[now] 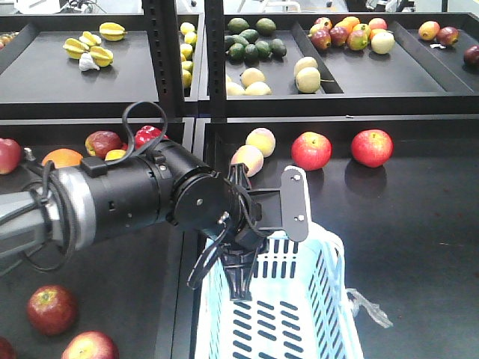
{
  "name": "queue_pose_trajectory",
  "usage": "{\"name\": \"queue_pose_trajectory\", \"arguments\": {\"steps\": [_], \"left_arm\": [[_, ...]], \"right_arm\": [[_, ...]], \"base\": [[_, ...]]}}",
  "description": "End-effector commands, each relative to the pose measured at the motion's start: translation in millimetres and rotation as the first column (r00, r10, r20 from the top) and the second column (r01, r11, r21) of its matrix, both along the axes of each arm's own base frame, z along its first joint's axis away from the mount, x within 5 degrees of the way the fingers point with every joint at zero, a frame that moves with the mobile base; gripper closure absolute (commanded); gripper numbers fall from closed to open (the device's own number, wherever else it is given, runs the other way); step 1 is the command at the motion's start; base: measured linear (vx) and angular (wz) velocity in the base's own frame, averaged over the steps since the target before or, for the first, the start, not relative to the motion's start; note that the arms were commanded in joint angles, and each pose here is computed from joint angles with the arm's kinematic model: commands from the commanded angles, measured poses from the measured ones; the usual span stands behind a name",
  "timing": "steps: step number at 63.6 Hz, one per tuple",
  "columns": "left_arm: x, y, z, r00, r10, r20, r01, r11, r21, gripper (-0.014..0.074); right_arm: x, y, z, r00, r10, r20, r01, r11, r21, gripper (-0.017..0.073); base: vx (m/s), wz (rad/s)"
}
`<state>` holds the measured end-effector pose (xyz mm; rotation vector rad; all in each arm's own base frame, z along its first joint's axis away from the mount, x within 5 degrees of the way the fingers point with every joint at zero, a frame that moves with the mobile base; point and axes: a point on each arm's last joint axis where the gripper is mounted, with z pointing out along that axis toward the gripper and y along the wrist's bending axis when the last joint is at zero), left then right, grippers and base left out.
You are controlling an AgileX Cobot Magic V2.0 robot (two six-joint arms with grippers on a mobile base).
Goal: Pick three apples into basket with both arms
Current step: 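Close the left gripper on the basket handle and lift it, then hold the basket up with the left gripper while backing away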
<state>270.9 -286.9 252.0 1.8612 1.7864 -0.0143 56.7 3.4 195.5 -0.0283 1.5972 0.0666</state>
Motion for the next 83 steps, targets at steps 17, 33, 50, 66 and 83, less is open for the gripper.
{"name": "queue_pose_trajectory", "arguments": {"steps": [17,33,50,66,83], "left_arm": [[-35,44.6,125,0.946,0.007,0.323,0.047,0.986,-0.160,0.0602],[-83,97.2,191,0.906,0.058,0.419,0.061,0.962,-0.266,0.0602],[-125,143.8,223,0.887,0.092,0.453,0.061,0.948,-0.312,0.0602],[-134,153.3,228,0.882,0.099,0.460,0.063,0.944,-0.323,0.0601],[-134,152.9,228,0.883,0.098,0.459,0.062,0.945,-0.322,0.0601]], "right_arm": [[0,0,3,0.997,0.000,0.075,0.000,1.000,-0.011,0.0568],[0,0,3,0.997,0.000,0.075,0.000,1.000,-0.011,0.0568],[0,0,3,0.997,0.000,0.075,0.000,1.000,-0.011,0.0568],[0,0,3,0.997,0.000,0.075,0.000,1.000,-0.011,0.0568],[0,0,3,0.997,0.000,0.075,0.000,1.000,-0.011,0.0568]], "base": [[0.00,0.00],[0.00,0.00],[0.00,0.00],[0.00,0.00],[0.00,0.00]]}}
